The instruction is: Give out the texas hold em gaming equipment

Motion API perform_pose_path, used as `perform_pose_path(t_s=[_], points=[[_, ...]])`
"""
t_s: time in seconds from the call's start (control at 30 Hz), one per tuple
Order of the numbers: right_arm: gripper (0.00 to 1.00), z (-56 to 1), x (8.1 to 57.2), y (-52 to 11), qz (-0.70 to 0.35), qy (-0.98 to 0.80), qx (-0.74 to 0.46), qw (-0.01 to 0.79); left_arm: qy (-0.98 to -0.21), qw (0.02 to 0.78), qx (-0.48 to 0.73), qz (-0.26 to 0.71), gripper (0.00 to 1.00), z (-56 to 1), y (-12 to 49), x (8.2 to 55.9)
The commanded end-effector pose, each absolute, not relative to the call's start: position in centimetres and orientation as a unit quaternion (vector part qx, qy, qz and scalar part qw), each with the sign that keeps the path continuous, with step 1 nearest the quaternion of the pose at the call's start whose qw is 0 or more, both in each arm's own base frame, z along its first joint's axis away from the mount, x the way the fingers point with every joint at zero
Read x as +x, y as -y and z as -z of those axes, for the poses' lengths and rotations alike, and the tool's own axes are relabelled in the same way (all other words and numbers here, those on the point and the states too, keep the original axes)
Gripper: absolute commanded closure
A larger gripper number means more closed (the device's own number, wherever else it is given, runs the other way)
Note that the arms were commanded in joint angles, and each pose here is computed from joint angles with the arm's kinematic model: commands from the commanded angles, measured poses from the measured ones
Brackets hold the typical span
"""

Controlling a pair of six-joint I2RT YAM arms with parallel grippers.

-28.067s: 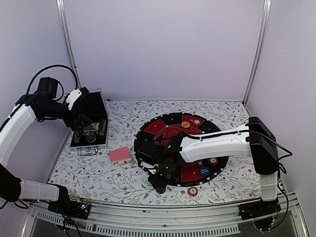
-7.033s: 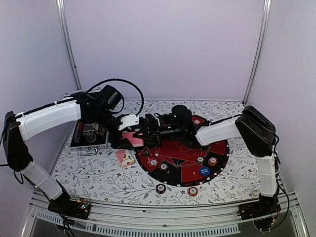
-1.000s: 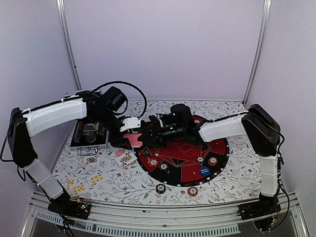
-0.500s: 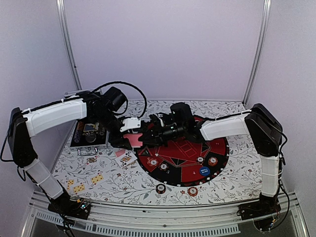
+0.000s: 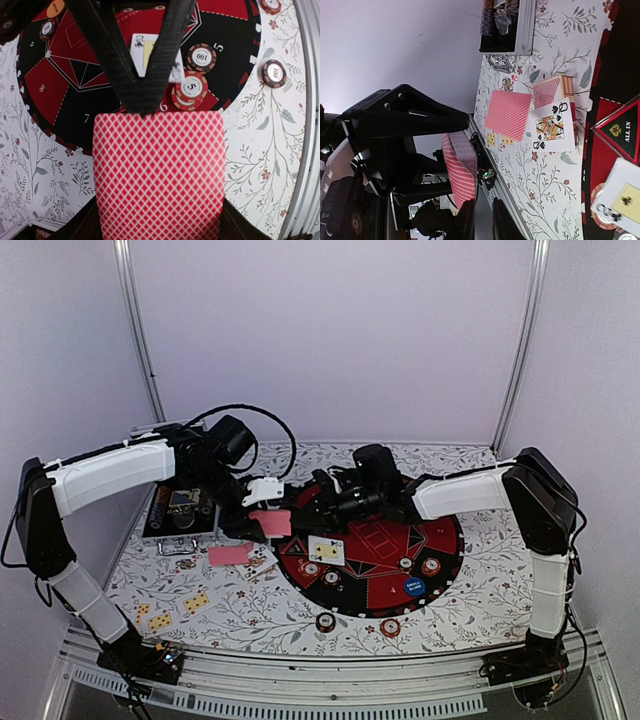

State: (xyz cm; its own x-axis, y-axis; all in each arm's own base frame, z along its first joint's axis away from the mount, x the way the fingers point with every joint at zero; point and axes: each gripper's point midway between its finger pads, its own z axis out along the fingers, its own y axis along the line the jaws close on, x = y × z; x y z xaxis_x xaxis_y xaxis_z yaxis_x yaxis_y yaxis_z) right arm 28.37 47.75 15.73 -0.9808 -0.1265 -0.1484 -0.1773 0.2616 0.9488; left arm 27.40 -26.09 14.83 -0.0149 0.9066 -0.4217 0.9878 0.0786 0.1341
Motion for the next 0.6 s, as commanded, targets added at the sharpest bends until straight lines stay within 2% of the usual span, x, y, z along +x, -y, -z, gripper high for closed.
perform_pose_path(t_s=[0.0, 0.17, 0.23, 0.37, 0.57], points=[[0.82, -15.9, 28.8, -46.8, -0.591, -0.802, -0.087, 0.028, -0.702, 0.214, 0.671, 0.103, 0.49, -15.7, 26.1, 27.6], [0.8, -15.9, 28.6, -47.1, -0.594, -0.799, -0.092, 0.025, -0.703, 0.214, 0.671, 0.105, 0.49, -15.8, 26.2, 27.6], [0.68, -16.1, 28.5, -47.3, -0.597, -0.796, -0.094, 0.024, -0.703, 0.212, 0.671, 0.105, 0.49, -15.6, 26.1, 27.5], [0.54, -16.5, 28.1, -47.8, -0.603, -0.791, -0.101, 0.021, -0.704, 0.209, 0.671, 0.104, 0.49, -15.5, 26.1, 27.5], [0.48, -15.5, 28.2, -47.0, -0.593, -0.8, -0.083, 0.02, -0.704, 0.208, 0.671, 0.104, 0.49, -15.5, 26.0, 27.4]])
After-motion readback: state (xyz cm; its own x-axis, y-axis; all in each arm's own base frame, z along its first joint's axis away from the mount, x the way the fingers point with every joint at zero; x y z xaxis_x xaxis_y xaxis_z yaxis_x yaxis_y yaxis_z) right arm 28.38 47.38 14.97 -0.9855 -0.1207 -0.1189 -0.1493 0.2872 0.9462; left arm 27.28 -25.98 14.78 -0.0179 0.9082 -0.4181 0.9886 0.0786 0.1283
